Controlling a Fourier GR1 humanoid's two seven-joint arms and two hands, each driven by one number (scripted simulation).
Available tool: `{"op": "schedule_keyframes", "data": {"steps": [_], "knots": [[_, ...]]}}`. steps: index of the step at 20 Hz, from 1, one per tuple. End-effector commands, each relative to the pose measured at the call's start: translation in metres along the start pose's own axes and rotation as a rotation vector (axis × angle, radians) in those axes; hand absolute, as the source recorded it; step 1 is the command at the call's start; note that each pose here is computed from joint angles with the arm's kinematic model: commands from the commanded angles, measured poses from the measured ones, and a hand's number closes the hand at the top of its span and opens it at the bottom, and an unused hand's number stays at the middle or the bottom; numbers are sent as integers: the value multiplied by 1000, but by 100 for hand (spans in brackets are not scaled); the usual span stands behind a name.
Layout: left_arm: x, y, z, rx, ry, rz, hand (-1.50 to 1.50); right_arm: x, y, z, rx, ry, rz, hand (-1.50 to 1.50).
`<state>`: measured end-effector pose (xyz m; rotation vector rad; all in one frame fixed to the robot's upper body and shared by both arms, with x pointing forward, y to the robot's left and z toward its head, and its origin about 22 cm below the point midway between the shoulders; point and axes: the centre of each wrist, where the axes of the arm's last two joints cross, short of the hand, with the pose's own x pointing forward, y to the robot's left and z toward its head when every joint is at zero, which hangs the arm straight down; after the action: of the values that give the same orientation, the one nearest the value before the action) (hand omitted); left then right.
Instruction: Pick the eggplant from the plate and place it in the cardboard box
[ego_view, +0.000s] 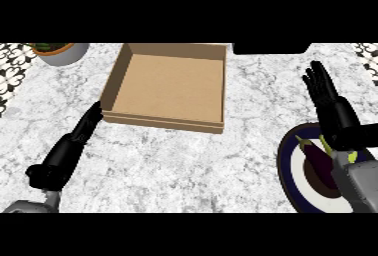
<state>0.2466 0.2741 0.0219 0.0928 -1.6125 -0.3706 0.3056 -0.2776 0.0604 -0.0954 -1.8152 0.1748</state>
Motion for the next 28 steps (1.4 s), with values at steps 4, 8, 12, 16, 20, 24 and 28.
{"op": "schedule_keyframes", "data": {"steps": [4,8,12,16,20,24,28], "knots": [[-9,16,3,177,97,-80,0,22,-4,-23,266,-161,-150,-150],[-18,19,10,225,182,-78,0,23,-68,-12,204,-114,501,150],[-18,17,10,257,190,-55,0,-58,-53,22,12,-67,20,-150],[-18,11,30,237,205,-65,0,-50,-105,16,133,-119,132,-150],[-7,0,6,245,185,-75,0,-10,-138,1,313,-64,483,-150],[-14,-1,12,247,214,-67,0,30,-156,-9,467,9,693,-150],[-14,0,4,254,196,-69,0,39,-149,-8,702,164,885,-150]]}}
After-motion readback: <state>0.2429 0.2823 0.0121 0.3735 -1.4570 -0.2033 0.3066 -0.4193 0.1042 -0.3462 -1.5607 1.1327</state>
